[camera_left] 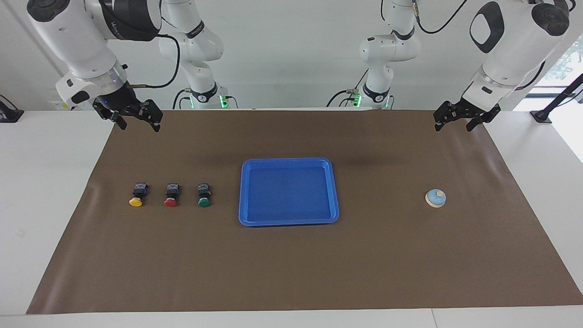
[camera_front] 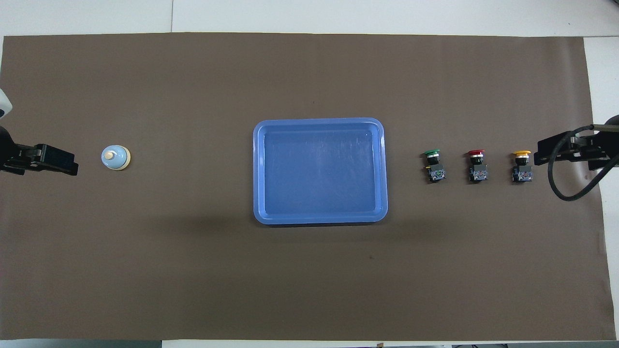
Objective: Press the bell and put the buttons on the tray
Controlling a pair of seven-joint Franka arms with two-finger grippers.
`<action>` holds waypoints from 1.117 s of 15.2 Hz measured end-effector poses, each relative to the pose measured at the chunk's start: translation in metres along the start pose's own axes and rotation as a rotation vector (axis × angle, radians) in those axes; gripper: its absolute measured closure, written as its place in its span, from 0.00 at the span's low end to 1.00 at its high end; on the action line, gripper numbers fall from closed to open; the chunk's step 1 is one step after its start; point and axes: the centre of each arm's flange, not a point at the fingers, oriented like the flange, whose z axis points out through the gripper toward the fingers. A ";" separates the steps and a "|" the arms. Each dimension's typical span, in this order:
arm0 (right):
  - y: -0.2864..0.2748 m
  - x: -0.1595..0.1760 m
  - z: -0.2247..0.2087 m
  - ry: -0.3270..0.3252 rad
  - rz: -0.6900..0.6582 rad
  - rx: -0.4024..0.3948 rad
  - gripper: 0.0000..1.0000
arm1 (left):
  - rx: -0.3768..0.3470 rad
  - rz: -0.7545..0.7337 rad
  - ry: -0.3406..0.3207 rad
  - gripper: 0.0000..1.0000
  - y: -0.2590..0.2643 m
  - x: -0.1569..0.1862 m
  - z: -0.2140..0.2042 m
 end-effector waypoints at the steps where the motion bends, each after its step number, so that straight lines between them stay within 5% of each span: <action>1: 0.000 0.000 0.000 0.000 0.000 0.000 0.00 | 0.000 0.000 0.000 0.00 0.000 0.000 0.000; 11: 0.000 0.000 0.000 0.000 0.000 0.000 0.00 | 0.000 -0.006 0.004 0.00 -0.001 0.000 0.001; 17: 0.000 0.000 0.000 0.000 0.000 0.000 0.00 | 0.001 -0.077 0.033 0.65 -0.009 0.007 0.035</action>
